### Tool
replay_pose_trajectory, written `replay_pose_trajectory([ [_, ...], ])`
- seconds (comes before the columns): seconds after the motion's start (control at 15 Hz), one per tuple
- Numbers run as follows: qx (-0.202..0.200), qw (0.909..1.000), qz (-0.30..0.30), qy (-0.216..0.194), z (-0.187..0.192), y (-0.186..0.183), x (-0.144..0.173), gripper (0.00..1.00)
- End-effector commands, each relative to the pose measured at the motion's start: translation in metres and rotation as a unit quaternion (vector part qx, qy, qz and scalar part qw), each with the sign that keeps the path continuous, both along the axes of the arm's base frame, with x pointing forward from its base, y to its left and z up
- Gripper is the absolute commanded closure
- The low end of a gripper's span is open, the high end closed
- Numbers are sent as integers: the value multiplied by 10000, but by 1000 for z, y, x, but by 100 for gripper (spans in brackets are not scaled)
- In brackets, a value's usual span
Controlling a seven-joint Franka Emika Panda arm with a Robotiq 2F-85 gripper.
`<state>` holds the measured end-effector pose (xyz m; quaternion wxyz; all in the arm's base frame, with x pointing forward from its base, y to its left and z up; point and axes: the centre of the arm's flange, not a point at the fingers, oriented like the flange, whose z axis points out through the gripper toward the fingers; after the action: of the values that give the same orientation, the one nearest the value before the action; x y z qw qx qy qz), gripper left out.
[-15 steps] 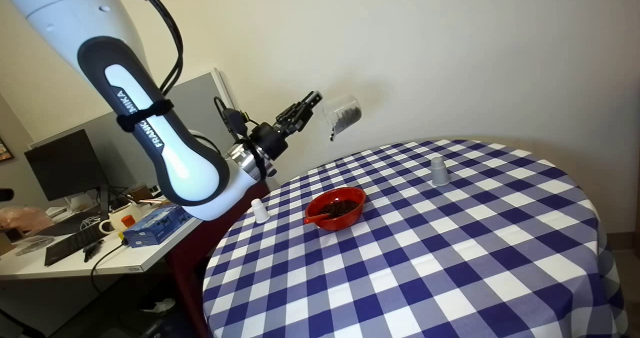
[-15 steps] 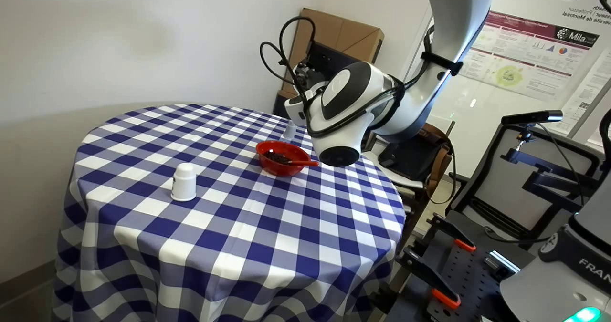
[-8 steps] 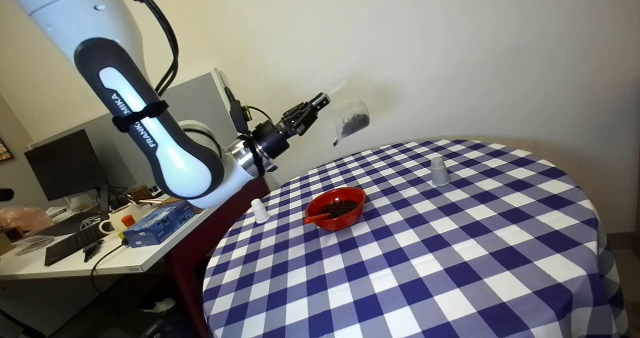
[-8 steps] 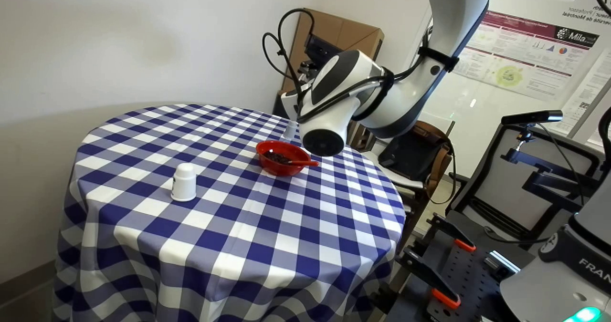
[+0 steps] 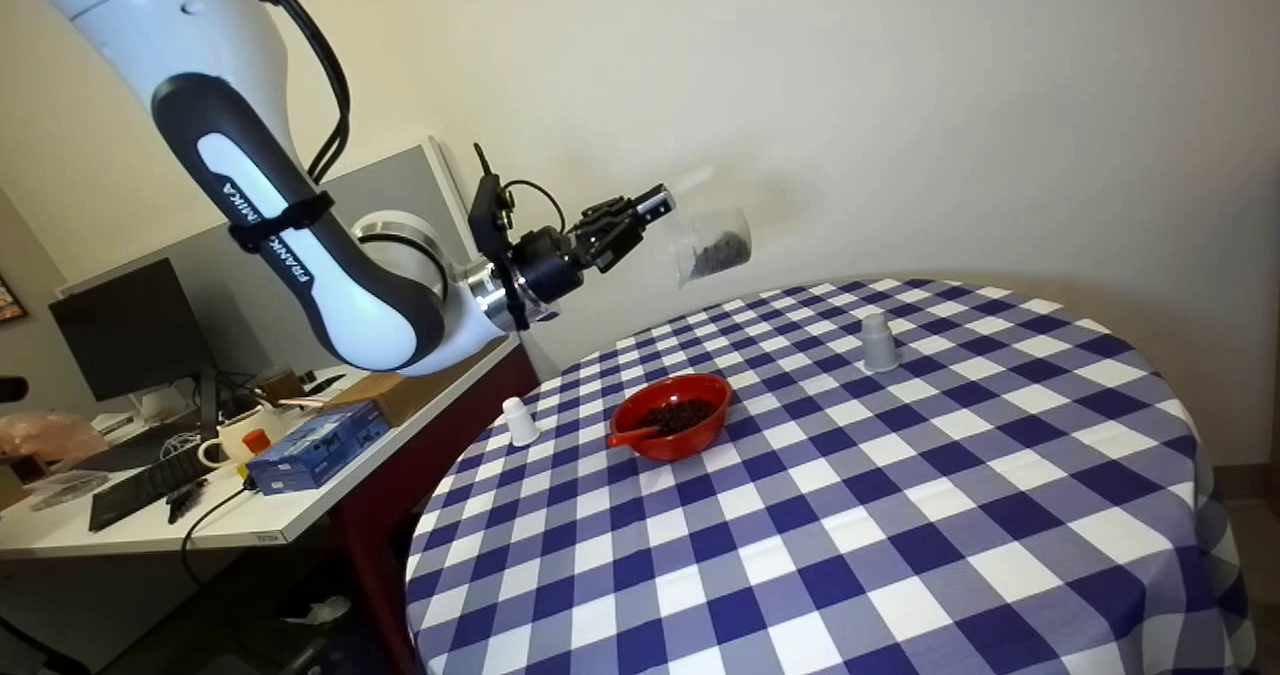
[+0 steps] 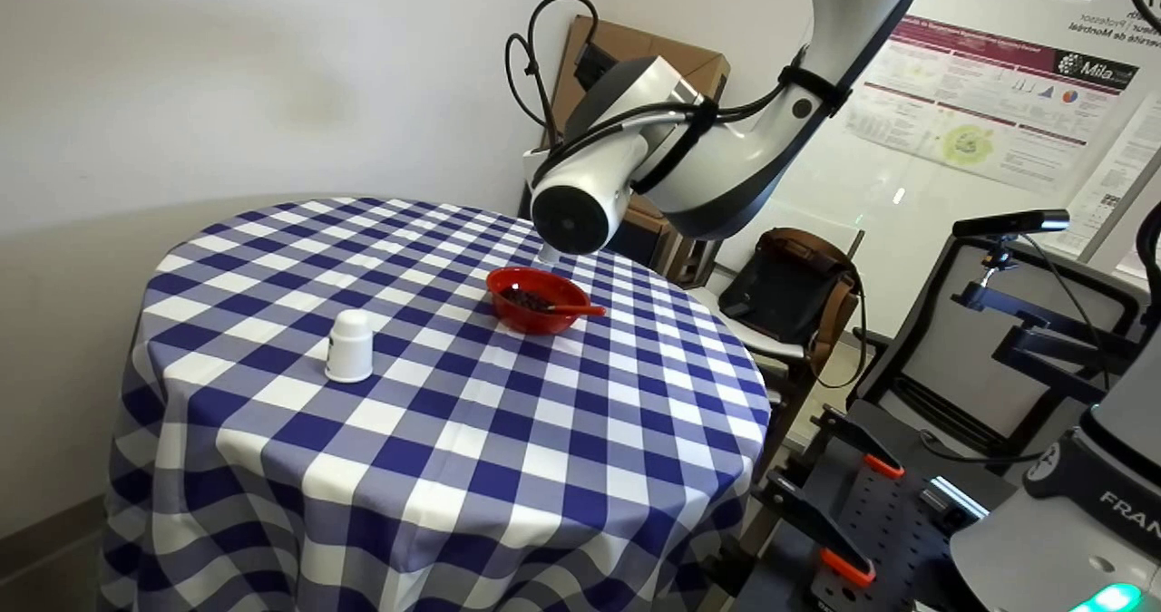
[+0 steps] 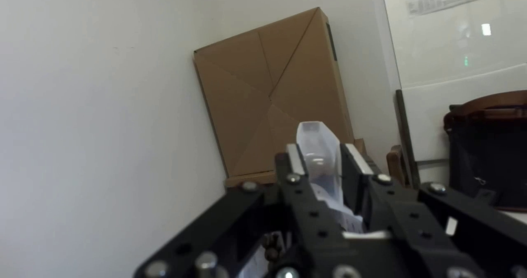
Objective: Pour some contents from the jug and put them into the red bowl.
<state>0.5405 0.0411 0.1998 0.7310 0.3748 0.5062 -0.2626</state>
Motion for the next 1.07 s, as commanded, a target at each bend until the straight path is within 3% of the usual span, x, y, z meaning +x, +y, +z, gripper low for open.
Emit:
replay_pose_trajectory([
  [0.0,509,9977,-437,-12,7,5,10,88],
  [0.2,1153,9879,-1024,148,14,10,13,88],
  [0.47,1965,9653,-1715,152,29,13,24,88],
  [0.73,2760,9296,-2443,19,60,1,46,88],
  [1.0,3469,8829,-3163,-137,97,-28,72,88],
])
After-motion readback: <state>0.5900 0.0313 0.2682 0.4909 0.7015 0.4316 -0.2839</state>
